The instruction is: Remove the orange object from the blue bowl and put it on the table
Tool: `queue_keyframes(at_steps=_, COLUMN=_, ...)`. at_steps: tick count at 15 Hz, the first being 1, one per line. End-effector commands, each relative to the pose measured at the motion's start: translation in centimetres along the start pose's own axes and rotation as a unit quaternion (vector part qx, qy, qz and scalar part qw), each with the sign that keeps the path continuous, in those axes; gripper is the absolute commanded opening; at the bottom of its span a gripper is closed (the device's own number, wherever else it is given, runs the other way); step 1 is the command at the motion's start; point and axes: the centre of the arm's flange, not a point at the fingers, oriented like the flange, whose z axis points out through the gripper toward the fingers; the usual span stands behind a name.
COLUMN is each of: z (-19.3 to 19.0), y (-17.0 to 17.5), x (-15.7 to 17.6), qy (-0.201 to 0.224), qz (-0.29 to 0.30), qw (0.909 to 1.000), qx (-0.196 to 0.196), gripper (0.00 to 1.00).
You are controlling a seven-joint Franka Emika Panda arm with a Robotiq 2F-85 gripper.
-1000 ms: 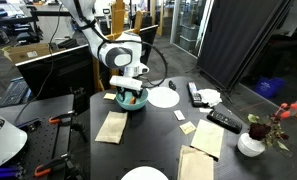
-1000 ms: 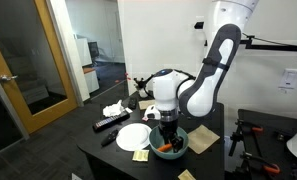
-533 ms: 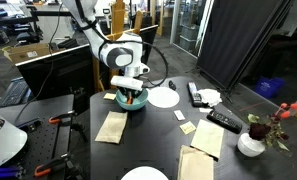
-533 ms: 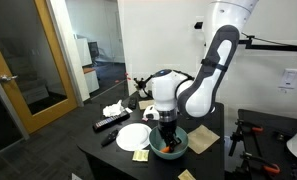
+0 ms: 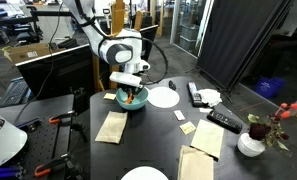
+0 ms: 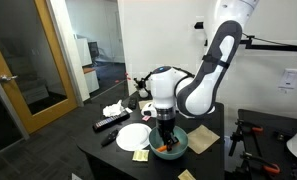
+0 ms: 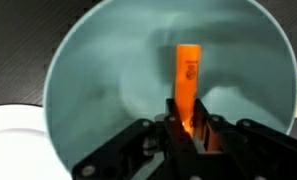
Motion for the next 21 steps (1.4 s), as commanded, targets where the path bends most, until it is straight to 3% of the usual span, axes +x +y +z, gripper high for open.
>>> queue_keyframes(at_steps=1, z=-5.0, y=-1.8, x=0.1, qy=0.004, qz=0.022, qw=0.9996, qx=-0.017, gripper=0.05)
queue_keyframes(at_steps=10, z=-14.1, y=-2.9, x=-0.8, qy=0.020, qz=0.071, qw=0.9960, qx=-0.049, gripper=0.05)
queue_keyframes(at_steps=15, z=-18.2, y=-0.9, x=-4.3, qy=0.037, qz=0.137, qw=0.9885, qx=-0.052, gripper=0.05)
queue_keyframes(at_steps=21, z=-19.6, y=2.1, x=-9.7, qy=0.055, qz=0.215, qw=0.9737, qx=-0.053, gripper=0.05)
